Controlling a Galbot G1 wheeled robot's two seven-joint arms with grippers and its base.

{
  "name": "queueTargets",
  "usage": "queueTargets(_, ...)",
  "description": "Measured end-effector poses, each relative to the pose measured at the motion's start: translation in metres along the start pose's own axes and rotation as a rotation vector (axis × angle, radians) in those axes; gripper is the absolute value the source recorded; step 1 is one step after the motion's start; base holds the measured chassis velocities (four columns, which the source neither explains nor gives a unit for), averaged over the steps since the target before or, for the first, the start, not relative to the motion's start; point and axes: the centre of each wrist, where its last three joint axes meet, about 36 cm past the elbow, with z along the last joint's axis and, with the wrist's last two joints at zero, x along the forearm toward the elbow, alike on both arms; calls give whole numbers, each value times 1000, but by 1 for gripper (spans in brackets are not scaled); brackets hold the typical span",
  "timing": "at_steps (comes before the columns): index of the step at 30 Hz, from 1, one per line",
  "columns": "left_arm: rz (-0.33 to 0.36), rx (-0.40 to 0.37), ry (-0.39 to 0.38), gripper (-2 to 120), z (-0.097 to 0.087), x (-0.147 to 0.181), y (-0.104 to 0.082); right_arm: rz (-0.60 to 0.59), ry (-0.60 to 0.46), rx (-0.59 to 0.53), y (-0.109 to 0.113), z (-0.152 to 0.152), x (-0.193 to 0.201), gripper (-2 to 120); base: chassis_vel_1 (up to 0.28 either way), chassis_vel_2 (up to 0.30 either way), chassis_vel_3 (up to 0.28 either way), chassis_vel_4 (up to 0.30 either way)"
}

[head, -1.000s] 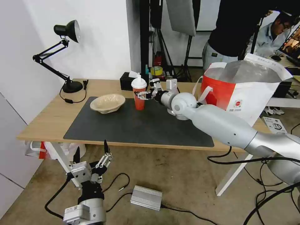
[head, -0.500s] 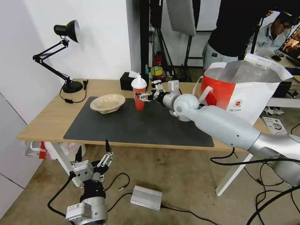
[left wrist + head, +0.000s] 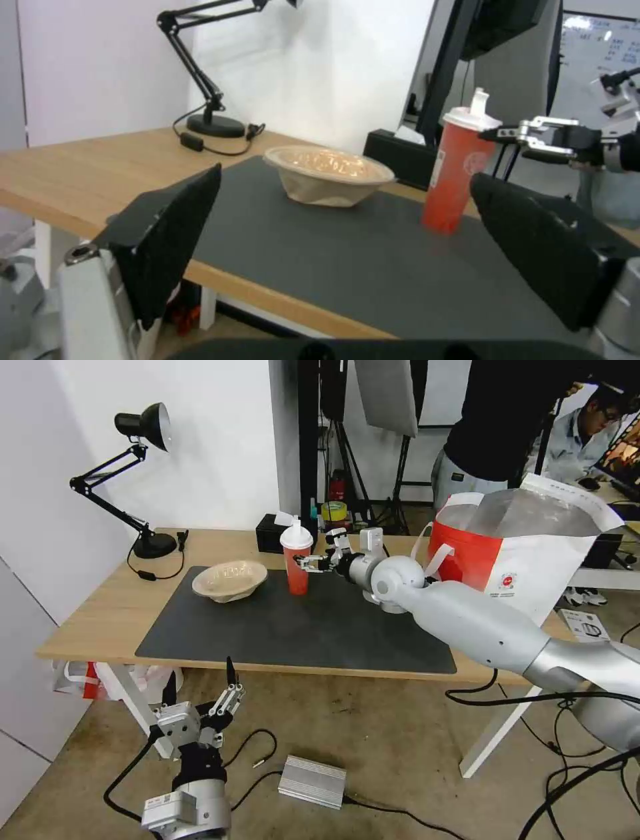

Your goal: Pick up the trash from the table and place it into the takeout bag.

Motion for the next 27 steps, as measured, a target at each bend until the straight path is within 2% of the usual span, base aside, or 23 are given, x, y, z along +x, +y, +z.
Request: queueTargets(27,-1,11,10,100,5,-2,-2,8,17,14,-7,7,-28,100,0,0,0,0)
